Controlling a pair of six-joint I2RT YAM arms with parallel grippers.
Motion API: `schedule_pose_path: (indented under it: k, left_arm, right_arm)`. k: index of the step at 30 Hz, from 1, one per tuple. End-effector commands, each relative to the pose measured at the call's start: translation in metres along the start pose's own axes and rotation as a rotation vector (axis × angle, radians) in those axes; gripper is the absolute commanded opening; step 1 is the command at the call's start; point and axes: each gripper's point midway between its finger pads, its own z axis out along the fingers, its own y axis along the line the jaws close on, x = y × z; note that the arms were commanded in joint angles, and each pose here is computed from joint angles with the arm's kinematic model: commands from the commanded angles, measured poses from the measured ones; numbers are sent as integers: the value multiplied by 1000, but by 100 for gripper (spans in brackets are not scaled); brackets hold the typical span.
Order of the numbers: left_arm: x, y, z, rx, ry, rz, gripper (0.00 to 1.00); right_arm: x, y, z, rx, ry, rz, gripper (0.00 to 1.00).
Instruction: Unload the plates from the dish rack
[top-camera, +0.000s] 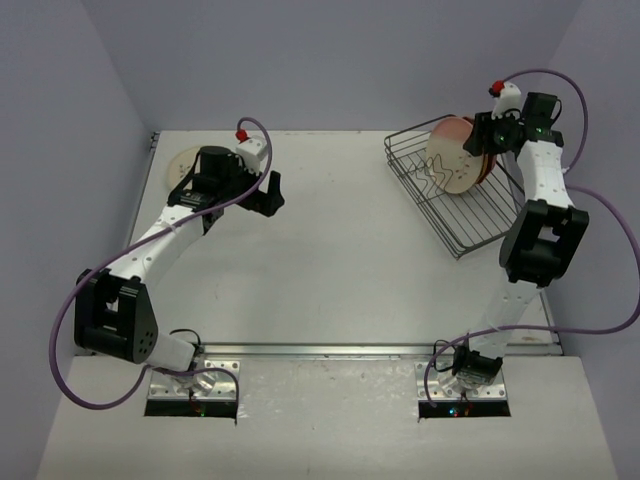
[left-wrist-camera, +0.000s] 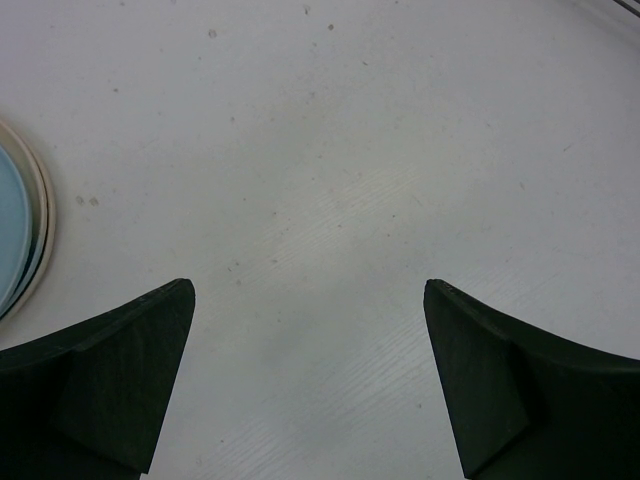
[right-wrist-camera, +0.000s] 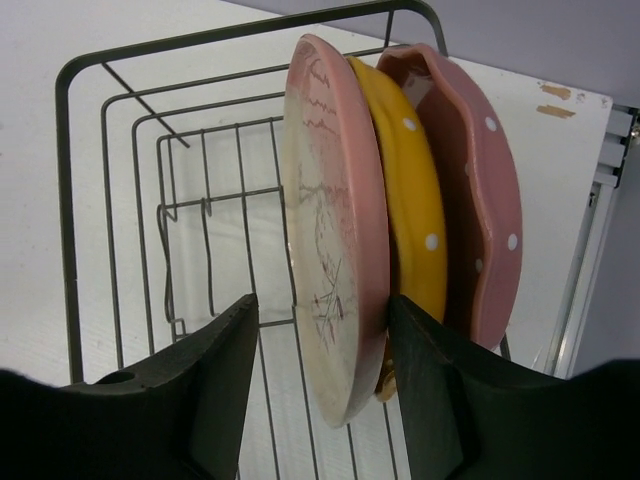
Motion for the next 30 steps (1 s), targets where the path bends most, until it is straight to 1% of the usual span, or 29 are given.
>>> schedule_pose_path:
  k: [1,7,10,14,16,23,25,27,28,30]
  left_arm:
    - [-28,-1,-2,0,-66,16,96]
    - [-25,0,2,3,-56,7,96]
    - [-25,0,5,4,-51,-1,96]
    - [-26,0,6,4,-49,-6,96]
    - [-25,0,6,4,-46,-8,97]
    - [-21,-1,8,20,-20,-9,100]
    - [-22,-2,8,30,-14,-5,100]
    - [-23,-3,8,33,-11,-6,100]
    - [-25,-3,8,33,-15,-7,100]
    - [-27,-3,7,32,-22,-10,100]
  right_arm:
    - [-11,38,-5,-123,-47,16,53]
    - [0,42,0,-133,-25,23,49]
    - [6,36,7,-92,1,16,49]
    - [10,15,16,9,24,18,49]
    - [12,10,20,32,28,21,49]
    - [23,15,39,2,50,40,47]
    - [25,19,42,-4,53,35,42]
    - [25,23,42,-12,53,33,34]
    - [24,24,41,-15,51,32,31]
    - [19,27,37,-16,44,28,20]
